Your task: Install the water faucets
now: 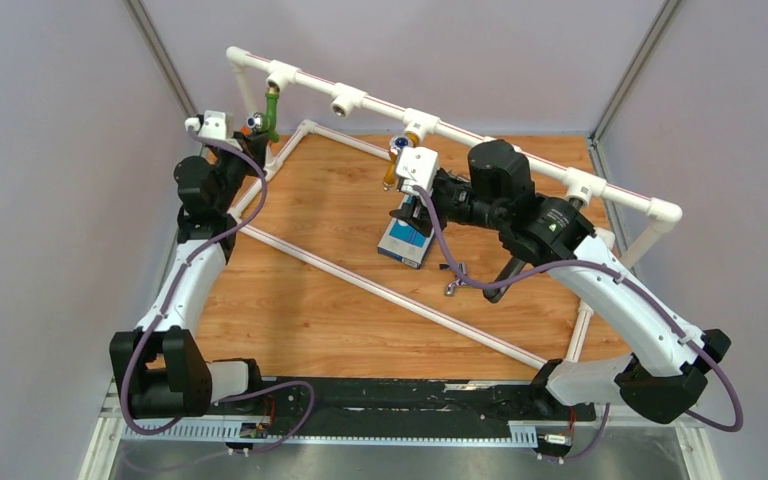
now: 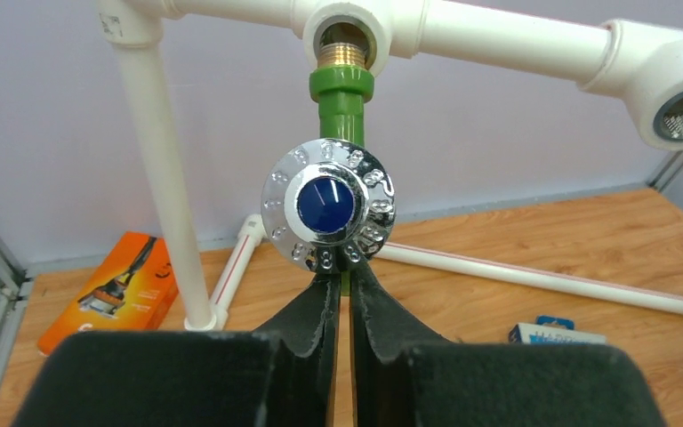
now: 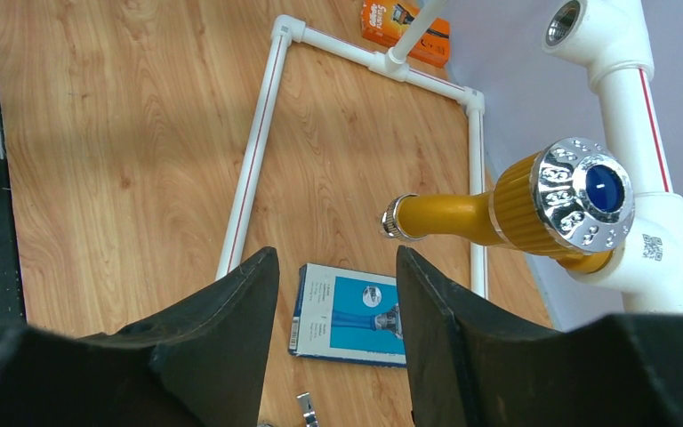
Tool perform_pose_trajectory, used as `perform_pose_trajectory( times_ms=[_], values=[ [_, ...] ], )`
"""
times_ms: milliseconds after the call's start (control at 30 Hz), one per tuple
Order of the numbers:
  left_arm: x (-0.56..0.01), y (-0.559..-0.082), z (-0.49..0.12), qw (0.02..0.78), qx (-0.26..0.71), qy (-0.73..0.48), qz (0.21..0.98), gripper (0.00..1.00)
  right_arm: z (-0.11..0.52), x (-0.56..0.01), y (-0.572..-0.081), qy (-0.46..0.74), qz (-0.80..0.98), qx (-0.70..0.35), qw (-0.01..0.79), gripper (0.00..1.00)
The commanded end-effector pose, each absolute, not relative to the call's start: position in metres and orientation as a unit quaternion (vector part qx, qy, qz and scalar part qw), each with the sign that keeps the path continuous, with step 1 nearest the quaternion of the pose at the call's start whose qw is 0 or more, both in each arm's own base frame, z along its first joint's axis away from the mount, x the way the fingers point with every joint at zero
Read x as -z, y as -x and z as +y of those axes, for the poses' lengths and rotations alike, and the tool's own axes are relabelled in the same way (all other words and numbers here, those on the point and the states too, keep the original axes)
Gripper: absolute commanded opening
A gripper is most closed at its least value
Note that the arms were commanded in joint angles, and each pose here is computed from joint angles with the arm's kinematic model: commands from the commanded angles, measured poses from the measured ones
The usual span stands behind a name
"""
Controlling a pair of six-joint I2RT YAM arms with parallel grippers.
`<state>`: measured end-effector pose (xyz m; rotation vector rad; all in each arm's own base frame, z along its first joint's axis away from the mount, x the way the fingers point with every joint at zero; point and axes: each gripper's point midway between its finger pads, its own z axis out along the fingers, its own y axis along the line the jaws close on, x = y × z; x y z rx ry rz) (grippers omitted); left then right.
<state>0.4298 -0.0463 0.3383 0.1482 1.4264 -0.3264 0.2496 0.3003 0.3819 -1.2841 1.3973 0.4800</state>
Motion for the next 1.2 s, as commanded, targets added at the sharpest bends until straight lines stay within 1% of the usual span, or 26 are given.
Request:
perform_pose_trajectory(
  times_ms=[0,33,133,200,433,467,500,667,733,767,867,900,933,1067,1100,1133,1167],
  values=[
    [-0.378,-0.423,-0.053,0.779,0.187,-0.063,0.596,0.18,0.292,-0.364,-0.242,0.536,0.63,-0.205,0.524,0.55],
    [-0.377,-0.422,-0.054,0.78,0.192,-0.061,0.592,0.28,0.292,-0.364,-0.242,0.535,0.63,-0.204,0.524,0.56],
    [-0.379,-0.419,-0.057,0.786,0.208,-0.056,0.58,0.39,0.293,-0.362,-0.242,0.536,0.631,-0.203,0.522,0.57],
    [-0.381,-0.418,-0.06,0.787,0.22,-0.058,0.573,0.41,0.294,-0.362,-0.241,0.537,0.631,-0.204,0.522,0.57],
    [-0.383,-0.433,-0.054,0.799,0.226,-0.028,0.557,0.42,0.296,-0.359,-0.24,0.538,0.633,-0.207,0.517,0.57],
    [-0.385,-0.435,-0.049,0.803,0.229,-0.01,0.551,0.45,0.297,-0.358,-0.24,0.538,0.634,-0.207,0.515,0.57],
    [-0.387,-0.437,-0.048,0.806,0.237,0.001,0.543,0.45,0.297,-0.358,-0.24,0.538,0.635,-0.207,0.514,0.57],
    [-0.397,-0.445,-0.039,0.823,0.248,0.04,0.51,0.45,0.297,-0.355,-0.24,0.539,0.637,-0.206,0.511,0.57],
    [-0.399,-0.448,-0.039,0.826,0.257,0.042,0.501,0.4,0.297,-0.356,-0.24,0.539,0.636,-0.206,0.512,0.57],
    [-0.398,-0.451,-0.04,0.825,0.261,0.042,0.5,0.32,0.298,-0.356,-0.24,0.538,0.637,-0.207,0.512,0.57],
    [-0.403,-0.452,-0.045,0.829,0.271,0.029,0.489,0.17,0.298,-0.355,-0.239,0.539,0.637,-0.207,0.51,0.57],
    [-0.404,-0.45,-0.046,0.831,0.277,0.027,0.481,0.02,0.298,-0.356,-0.239,0.539,0.637,-0.206,0.511,0.57],
    [-0.406,-0.446,-0.046,0.833,0.28,0.026,0.476,0.0,0.297,-0.356,-0.239,0.538,0.639,-0.204,0.511,0.57],
    [-0.4,-0.432,-0.042,0.83,0.277,0.045,0.482,0.0,0.291,-0.361,-0.241,0.531,0.641,-0.193,0.519,0.57],
    [-0.389,-0.435,-0.037,0.818,0.273,0.065,0.502,0.0,0.289,-0.364,-0.241,0.529,0.641,-0.191,0.522,0.57],
    [-0.394,-0.427,-0.035,0.816,0.274,0.075,0.503,0.0,0.289,-0.366,-0.24,0.526,0.641,-0.191,0.525,0.58],
    [-0.375,-0.431,-0.03,0.793,0.265,0.105,0.539,0.0,0.286,-0.371,-0.239,0.524,0.64,-0.191,0.529,0.59]
  ],
)
